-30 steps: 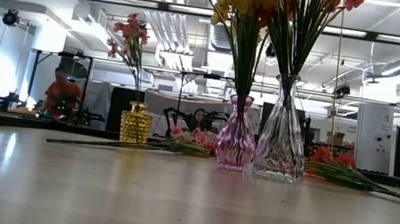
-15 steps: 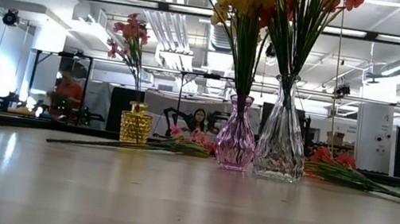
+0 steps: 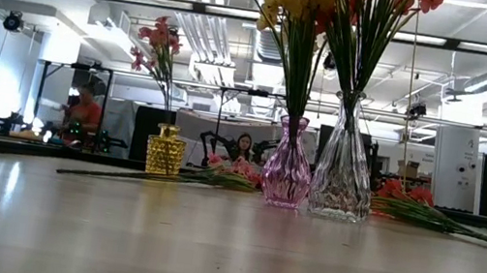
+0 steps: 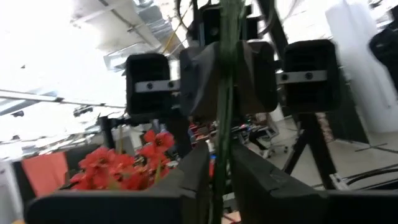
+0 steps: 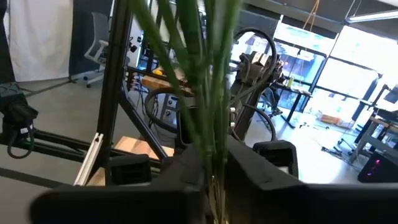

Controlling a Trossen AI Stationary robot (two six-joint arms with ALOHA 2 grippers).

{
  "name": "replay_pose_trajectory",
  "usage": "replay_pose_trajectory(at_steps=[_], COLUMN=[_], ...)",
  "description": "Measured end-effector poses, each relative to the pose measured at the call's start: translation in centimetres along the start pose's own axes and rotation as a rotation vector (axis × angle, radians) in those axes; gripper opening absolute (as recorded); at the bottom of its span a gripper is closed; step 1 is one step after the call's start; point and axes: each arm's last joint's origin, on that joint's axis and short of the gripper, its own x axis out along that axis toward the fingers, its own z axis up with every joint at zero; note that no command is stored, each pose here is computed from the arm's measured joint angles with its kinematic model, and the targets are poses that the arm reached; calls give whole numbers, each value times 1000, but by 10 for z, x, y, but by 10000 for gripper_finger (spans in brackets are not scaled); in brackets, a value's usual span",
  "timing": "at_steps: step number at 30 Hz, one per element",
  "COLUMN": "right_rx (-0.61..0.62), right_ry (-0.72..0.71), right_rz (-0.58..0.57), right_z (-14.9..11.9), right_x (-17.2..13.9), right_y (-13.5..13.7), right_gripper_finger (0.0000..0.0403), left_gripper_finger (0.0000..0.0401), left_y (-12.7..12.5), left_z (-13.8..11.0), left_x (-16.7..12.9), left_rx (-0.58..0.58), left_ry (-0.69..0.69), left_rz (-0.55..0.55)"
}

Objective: Sort flowers into vase by color
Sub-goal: Put the left pink flowers into the yellow vase

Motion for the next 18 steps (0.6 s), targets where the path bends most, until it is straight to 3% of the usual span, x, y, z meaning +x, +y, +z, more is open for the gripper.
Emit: replay_pose_trajectory(at_steps=[2,12,18], right_rx=[-12,-3,25], right_ry=[2,9,111], right_rz=[-2,-5,6], right_z=[0,4,10], right_x=[0,-5,-14], right_y=[0,-3,-10], right_gripper_finger=[16,13,12], left_gripper_finger=[70,208,241], left_y=[1,0,-11], left_z=[0,1,9], left_x=[0,-5,-14], left_rx=[-1,10,-7], left_ry=[15,130,204], left_rz=[29,177,215])
